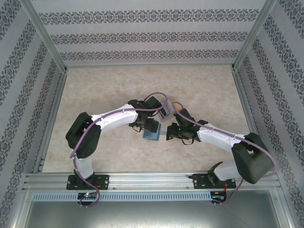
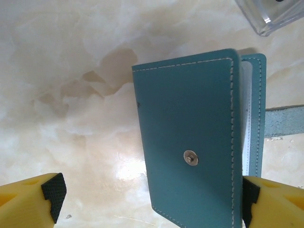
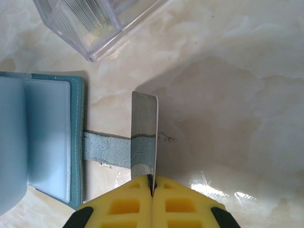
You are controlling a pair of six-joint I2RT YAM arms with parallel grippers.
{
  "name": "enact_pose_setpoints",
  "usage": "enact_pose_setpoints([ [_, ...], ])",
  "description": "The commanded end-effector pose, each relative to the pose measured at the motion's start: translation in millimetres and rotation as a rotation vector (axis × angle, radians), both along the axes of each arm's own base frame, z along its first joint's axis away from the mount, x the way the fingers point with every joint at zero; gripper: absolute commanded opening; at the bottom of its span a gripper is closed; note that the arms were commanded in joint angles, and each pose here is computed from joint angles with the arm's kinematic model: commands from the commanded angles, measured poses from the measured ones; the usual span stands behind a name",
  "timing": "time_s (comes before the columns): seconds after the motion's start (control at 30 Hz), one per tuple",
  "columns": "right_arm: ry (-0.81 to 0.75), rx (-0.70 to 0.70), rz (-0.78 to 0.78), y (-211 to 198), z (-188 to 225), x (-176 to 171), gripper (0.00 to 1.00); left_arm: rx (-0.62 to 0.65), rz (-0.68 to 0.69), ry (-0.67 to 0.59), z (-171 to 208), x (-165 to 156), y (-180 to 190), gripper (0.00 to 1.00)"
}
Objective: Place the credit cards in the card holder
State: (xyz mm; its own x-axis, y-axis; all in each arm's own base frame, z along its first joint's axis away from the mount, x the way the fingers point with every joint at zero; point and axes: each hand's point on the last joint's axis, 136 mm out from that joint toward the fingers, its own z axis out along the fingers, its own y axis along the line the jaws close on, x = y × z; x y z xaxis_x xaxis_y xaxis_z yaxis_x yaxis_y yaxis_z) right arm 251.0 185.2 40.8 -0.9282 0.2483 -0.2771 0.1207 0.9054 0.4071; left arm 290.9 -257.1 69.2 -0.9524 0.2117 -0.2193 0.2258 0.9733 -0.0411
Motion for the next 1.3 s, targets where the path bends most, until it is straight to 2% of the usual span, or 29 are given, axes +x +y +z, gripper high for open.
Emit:
enact_pose_setpoints([
  [0.0,0.057,-0.105,-0.021,-22.5,-15.9,-10.4,0.00,-0.039,-0.004,-0.014,10.2,2.2,2.7,0.96],
  [0.17,0.060,-0.103,-0.020,-21.8,-16.6,-10.6,0.00,-0.033,-0.002,-0.009,9.4,2.6,4.7,0.97],
  [0.33,0.060,-0.102,-0.019,-21.9,-16.3,-10.9,0.00,-0.087,-0.036,-0.004,13.2,0.0,-4.4,0.99],
  [0.53,0.058,-0.103,-0.021,-22.3,-16.1,-10.8,0.00,-0.049,-0.024,0.002,8.5,2.7,1.8,1.00],
  [0.6,0.058,-0.105,-0.022,-23.0,-16.2,-10.7,0.00,-0.042,-0.020,0.003,7.7,2.7,3.4,0.97],
  [0.67,0.055,-0.104,-0.023,-22.9,-15.4,-10.4,0.00,-0.041,-0.012,-0.003,9.3,3.0,4.6,0.91],
  [0.83,0.054,-0.108,-0.021,-24.2,-15.5,-9.9,0.00,-0.050,0.017,-0.055,23.5,7.0,10.8,0.59],
  [1.07,0.057,-0.114,-0.016,-25.2,-15.9,-9.0,0.00,-0.113,0.065,-0.035,21.8,8.8,20.6,0.25],
  [1.17,0.052,-0.107,-0.017,-24.4,-13.6,-7.9,0.00,-0.153,0.079,-0.017,19.1,8.5,23.0,0.13],
  [1.27,0.044,-0.098,-0.012,-22.3,-10.6,-5.4,0.00,-0.200,0.099,0.002,16.0,8.6,24.1,0.12],
])
